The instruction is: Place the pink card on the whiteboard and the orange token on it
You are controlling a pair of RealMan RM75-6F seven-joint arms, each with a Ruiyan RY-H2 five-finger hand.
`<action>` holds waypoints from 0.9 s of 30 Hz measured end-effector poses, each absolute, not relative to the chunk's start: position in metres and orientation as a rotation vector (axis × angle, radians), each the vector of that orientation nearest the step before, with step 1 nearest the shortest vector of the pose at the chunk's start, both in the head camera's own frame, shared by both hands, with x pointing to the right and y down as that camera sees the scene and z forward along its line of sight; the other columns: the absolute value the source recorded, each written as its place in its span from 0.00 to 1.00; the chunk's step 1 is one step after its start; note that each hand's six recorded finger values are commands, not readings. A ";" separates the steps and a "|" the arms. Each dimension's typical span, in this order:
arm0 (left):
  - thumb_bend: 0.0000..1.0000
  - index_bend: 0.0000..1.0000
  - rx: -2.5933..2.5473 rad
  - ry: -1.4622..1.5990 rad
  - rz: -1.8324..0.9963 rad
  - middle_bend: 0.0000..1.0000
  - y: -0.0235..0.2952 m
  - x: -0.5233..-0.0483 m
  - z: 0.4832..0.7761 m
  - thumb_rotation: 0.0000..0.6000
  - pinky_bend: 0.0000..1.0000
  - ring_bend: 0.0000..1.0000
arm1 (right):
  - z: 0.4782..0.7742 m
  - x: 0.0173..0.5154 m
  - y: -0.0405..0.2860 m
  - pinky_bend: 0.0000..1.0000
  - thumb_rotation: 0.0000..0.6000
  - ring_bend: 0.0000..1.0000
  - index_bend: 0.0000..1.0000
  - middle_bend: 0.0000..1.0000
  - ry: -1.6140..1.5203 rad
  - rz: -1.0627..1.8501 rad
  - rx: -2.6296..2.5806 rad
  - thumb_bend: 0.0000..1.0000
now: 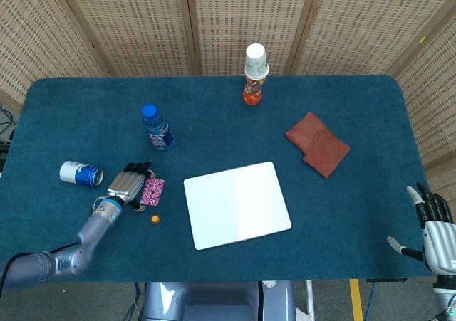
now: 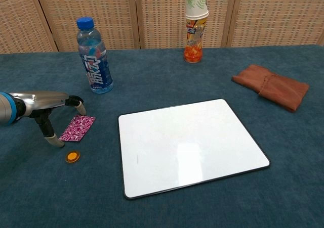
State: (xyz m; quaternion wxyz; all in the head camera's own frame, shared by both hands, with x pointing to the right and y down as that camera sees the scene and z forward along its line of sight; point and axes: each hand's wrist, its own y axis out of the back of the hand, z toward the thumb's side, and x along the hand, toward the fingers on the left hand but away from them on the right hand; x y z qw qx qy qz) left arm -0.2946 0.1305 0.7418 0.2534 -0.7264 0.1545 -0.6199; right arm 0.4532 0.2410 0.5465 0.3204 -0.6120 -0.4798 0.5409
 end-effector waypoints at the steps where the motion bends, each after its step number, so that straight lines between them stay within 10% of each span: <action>1: 0.19 0.26 -1.975 0.421 -1.685 0.00 0.130 -0.295 0.742 1.00 0.00 0.00 | 0.546 0.453 0.241 0.00 1.00 0.00 0.00 0.00 -1.261 1.421 -1.609 0.05; 27: 0.23 0.42 -1.948 0.491 -1.676 0.00 0.119 -0.303 0.730 1.00 0.00 0.00 | 0.547 0.453 0.241 0.00 1.00 0.00 0.00 0.00 -1.261 1.425 -1.610 0.04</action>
